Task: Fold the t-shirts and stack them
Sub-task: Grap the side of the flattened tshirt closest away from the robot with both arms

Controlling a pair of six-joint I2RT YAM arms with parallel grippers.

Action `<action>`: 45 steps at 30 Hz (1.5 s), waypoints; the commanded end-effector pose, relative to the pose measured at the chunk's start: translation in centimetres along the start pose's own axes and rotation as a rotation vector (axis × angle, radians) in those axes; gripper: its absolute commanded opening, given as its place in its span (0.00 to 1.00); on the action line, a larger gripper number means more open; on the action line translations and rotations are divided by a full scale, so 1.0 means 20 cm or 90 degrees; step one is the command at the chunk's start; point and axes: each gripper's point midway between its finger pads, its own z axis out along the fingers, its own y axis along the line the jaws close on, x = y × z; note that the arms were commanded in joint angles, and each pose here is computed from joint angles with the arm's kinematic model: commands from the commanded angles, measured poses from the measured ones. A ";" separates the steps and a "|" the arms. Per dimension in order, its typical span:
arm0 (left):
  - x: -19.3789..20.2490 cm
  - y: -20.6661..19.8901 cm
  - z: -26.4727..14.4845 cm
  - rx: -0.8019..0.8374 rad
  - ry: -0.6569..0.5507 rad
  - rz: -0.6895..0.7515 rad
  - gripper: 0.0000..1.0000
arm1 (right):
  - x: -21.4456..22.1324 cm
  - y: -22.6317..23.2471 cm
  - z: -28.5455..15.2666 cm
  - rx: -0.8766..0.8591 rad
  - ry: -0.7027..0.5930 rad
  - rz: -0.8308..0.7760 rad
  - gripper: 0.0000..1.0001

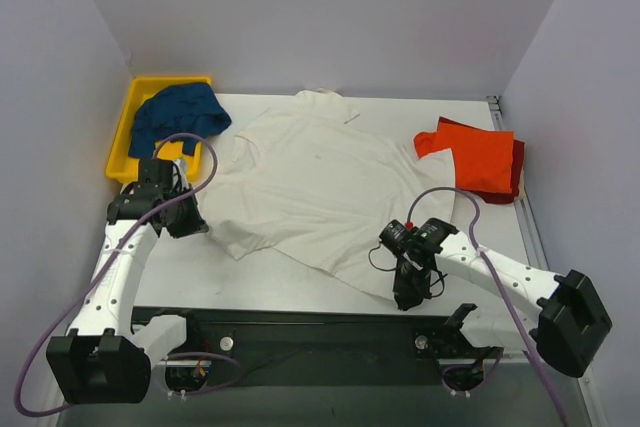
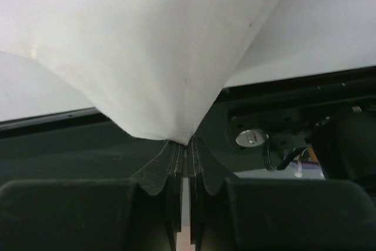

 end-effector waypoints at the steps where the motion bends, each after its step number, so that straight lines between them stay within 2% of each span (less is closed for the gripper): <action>1: 0.05 0.05 -0.08 -0.027 0.004 -0.008 0.00 | 0.15 -0.15 -0.05 0.047 0.064 -0.008 0.00; 7: 0.06 0.07 -0.21 -0.053 -0.013 -0.008 0.00 | 0.22 -0.25 -0.12 0.068 0.083 -0.023 0.00; 14: 0.16 0.12 -0.29 -0.073 -0.007 -0.012 0.00 | 0.30 -0.33 -0.13 0.072 0.103 -0.021 0.00; 21: 0.16 0.04 -0.25 -0.015 0.003 -0.015 0.00 | 0.28 -0.31 -0.15 0.069 0.099 -0.026 0.00; 28: -0.04 -0.11 -0.19 0.036 -0.025 0.016 0.00 | 0.14 -0.25 -0.18 0.039 0.091 -0.001 0.00; 36: -0.28 -0.43 -0.07 0.071 -0.035 0.089 0.00 | -0.07 -0.20 -0.21 0.011 0.100 0.044 0.00; 45: -0.57 -0.59 0.06 0.072 -0.053 0.125 0.00 | -0.30 -0.24 -0.21 -0.008 0.108 0.096 0.00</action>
